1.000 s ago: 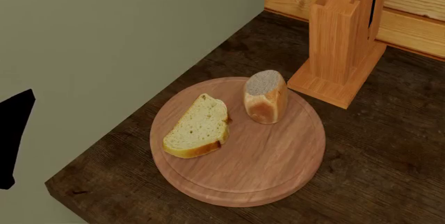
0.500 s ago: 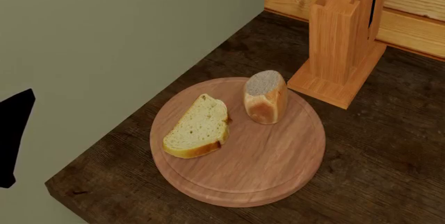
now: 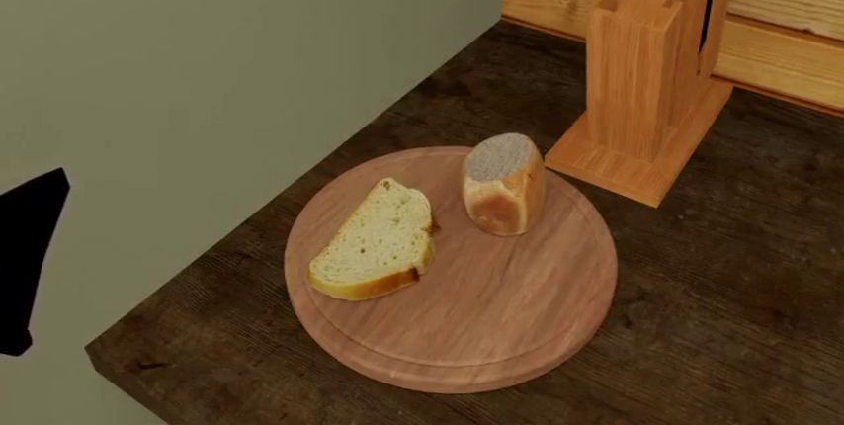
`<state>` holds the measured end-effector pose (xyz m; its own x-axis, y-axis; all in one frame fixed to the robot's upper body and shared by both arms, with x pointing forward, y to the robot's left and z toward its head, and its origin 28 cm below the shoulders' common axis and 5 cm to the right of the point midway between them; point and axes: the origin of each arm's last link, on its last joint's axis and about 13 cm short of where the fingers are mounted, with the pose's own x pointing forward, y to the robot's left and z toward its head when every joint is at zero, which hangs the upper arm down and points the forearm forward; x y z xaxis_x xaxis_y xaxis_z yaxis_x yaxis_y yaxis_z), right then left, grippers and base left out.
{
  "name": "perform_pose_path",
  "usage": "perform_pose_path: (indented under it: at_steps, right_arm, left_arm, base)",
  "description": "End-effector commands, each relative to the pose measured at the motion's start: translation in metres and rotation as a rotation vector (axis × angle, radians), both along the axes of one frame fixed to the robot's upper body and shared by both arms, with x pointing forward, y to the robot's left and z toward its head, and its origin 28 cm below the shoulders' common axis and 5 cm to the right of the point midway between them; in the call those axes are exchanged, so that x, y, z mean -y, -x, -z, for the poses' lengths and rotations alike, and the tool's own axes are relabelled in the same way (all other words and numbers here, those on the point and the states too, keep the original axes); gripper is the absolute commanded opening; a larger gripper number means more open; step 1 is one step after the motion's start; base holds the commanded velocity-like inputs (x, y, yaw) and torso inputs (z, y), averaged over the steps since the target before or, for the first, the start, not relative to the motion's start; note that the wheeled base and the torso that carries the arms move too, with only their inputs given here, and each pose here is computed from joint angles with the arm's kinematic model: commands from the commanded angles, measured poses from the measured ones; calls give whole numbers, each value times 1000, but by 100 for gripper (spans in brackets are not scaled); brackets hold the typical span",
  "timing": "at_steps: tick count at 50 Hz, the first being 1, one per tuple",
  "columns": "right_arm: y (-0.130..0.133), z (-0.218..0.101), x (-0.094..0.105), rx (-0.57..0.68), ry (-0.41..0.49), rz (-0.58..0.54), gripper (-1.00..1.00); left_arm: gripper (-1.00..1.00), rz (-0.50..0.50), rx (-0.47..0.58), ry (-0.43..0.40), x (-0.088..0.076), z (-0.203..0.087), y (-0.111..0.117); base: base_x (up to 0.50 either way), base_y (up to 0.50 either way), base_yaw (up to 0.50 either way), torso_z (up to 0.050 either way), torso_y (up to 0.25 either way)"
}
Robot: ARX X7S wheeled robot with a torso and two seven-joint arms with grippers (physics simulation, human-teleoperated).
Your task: Place all breads on the cutting board.
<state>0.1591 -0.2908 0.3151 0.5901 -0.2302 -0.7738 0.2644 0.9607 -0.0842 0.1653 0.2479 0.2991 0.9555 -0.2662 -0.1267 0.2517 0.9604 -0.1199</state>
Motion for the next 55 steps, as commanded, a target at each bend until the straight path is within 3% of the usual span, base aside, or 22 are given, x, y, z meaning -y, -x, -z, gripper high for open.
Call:
perform_pose_path:
  at_steps: [1,17,27,55]
  right_arm:
    - [-18,-27,-27,71,12,-147,-100]
    - [-48,-32,-63,78,-3,-328,-100]
    - [-83,-48,-86,100,-3,-411,-100]
    - [-170,-24,-139,71,-72,-556,-100]
  left_arm:
    - [100,-3,3,2,-1,0,1]
    - [100,1,-1,4,-1,1,1]
    - [100,3,-1,5,-1,2,1]
    - [100,-10,-6,3,-4,4,3]
  base:
    - [0,0,0,0,0]
    - [0,0,0,0,0]
    - [0,0,0,0,0]
    - [0,0,0,0,0]
